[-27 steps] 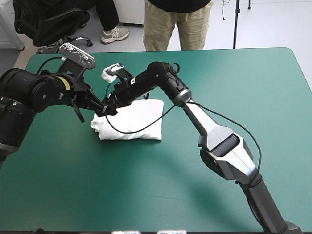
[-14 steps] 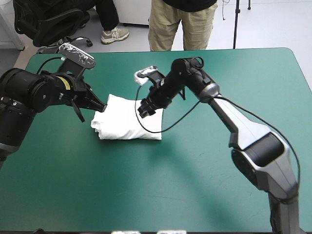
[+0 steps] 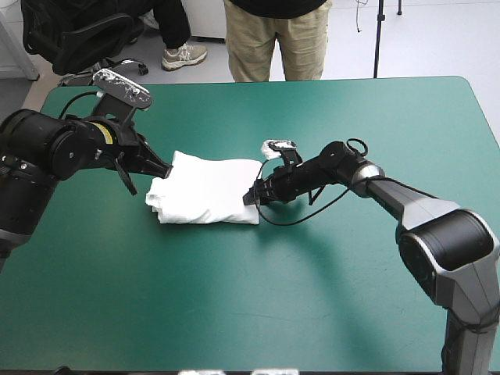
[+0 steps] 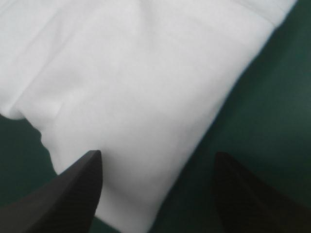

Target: Fold the cloth

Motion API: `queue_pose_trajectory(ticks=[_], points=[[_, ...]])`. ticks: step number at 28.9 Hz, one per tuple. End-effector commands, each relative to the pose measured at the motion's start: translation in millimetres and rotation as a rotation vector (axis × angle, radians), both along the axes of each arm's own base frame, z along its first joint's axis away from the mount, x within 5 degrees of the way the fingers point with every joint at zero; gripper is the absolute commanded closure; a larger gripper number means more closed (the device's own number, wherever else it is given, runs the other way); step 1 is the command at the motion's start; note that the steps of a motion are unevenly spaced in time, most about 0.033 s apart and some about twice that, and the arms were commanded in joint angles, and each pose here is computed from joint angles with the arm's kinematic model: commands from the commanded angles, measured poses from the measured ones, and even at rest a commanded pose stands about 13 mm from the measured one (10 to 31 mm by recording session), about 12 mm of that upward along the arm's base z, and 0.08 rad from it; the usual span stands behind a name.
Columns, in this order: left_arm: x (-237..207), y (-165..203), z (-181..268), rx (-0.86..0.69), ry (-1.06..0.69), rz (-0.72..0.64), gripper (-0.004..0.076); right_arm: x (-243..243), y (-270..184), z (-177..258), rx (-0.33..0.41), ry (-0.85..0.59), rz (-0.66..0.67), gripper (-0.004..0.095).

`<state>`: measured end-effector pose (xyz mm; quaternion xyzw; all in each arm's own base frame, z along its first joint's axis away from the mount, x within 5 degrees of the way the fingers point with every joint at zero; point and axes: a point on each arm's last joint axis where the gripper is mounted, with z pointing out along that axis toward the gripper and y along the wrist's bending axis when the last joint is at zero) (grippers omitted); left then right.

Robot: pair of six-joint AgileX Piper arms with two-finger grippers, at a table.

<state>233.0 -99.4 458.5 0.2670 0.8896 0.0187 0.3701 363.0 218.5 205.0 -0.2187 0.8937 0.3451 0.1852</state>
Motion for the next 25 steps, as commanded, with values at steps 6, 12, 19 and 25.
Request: queue_pose_trajectory(ticks=[6, 12, 19, 25], points=[[-10, 4, 9, -0.028, -0.025, 0.014, 0.0741, 13, 11, 31, 0.148, -0.04, 0.01, 0.0558], [-14, 6, 12, -0.031, -0.029, 0.015, 0.0741, 9, 2, 27, 0.039, -0.053, 0.076, 0.091], [-25, 10, 19, -0.057, -0.047, 0.008, 0.0741, 2, -46, 51, -0.277, -0.121, 0.036, 0.091], [-28, 9, 20, -0.085, -0.04, -0.006, 0.0741, -15, -136, 76, -0.581, -0.129, -0.124, 0.0911]])
